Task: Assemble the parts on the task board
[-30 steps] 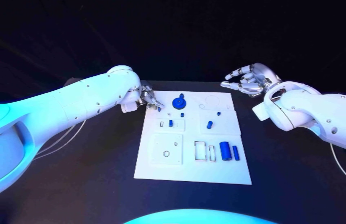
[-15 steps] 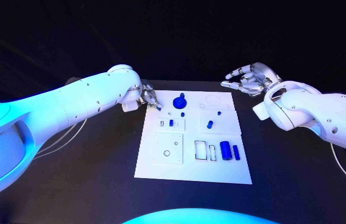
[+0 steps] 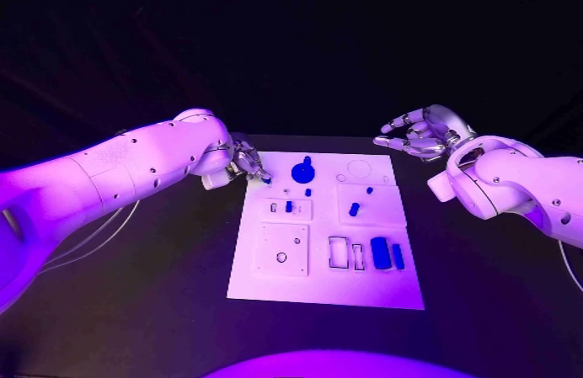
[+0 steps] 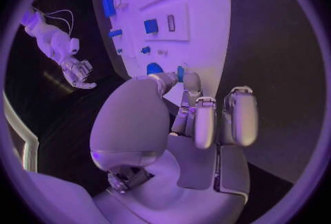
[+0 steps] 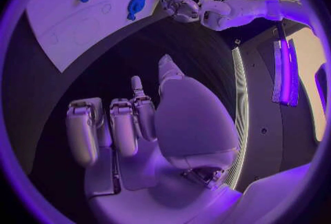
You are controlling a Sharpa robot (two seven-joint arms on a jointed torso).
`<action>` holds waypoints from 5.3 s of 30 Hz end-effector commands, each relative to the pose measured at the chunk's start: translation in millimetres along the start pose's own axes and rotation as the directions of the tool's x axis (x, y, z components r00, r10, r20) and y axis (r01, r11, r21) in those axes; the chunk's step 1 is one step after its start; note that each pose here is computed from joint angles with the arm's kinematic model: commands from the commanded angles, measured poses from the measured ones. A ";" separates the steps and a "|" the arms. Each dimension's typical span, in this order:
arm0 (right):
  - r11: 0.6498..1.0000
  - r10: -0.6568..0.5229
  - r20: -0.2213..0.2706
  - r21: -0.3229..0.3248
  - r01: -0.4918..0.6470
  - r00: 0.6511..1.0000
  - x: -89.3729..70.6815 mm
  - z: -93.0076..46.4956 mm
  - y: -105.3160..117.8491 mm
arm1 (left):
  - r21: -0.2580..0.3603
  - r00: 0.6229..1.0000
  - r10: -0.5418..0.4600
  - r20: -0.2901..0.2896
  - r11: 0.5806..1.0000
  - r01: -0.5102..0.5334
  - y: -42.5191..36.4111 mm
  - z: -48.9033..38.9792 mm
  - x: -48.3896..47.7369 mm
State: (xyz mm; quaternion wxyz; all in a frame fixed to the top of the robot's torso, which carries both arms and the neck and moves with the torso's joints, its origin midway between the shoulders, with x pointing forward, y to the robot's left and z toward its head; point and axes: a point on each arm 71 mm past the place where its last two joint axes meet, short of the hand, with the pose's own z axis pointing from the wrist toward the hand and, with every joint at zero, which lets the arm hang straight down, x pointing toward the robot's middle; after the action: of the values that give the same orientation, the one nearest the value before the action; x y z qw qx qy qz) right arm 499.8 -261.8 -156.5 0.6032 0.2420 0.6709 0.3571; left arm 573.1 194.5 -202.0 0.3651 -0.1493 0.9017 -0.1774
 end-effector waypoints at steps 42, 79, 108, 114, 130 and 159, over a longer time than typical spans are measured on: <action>1.000 -0.017 -0.031 -0.019 0.016 0.999 2.7 -2.1 0.1 | 0.078 0.996 0.013 0.091 0.997 -0.020 2.4 -32.2 63.1; 1.000 0.003 -0.030 -0.007 -0.003 1.000 3.3 -2.2 -1.9 | 0.062 0.978 0.190 0.084 0.979 -0.195 -7.4 -25.9 73.5; 1.000 0.003 -0.031 -0.006 -0.003 1.000 3.6 -2.1 -2.0 | 0.053 0.973 0.222 0.070 0.973 -0.226 -8.3 -24.5 75.4; 1.000 0.003 -0.031 -0.006 -0.003 1.000 3.7 -2.0 -2.0 | 0.054 0.972 0.225 0.064 0.972 -0.229 -8.4 -24.7 76.3; 1.000 0.003 -0.031 -0.007 -0.003 1.000 3.6 -1.9 -2.1 | 0.053 0.972 0.227 0.060 0.972 -0.230 -7.8 -24.6 76.6; 1.000 0.020 -0.033 -0.001 -0.020 0.999 3.2 -2.6 -2.8 | 0.049 0.974 0.222 0.036 0.973 -0.224 -9.3 -20.1 79.3</action>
State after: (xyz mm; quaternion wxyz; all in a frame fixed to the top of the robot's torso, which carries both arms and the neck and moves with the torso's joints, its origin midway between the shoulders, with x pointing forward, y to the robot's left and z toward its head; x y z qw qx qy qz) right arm 497.6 -263.0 -160.4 0.5945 0.2433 0.6770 0.3592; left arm 508.1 160.9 -228.8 0.4142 -0.0451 0.8954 -0.1573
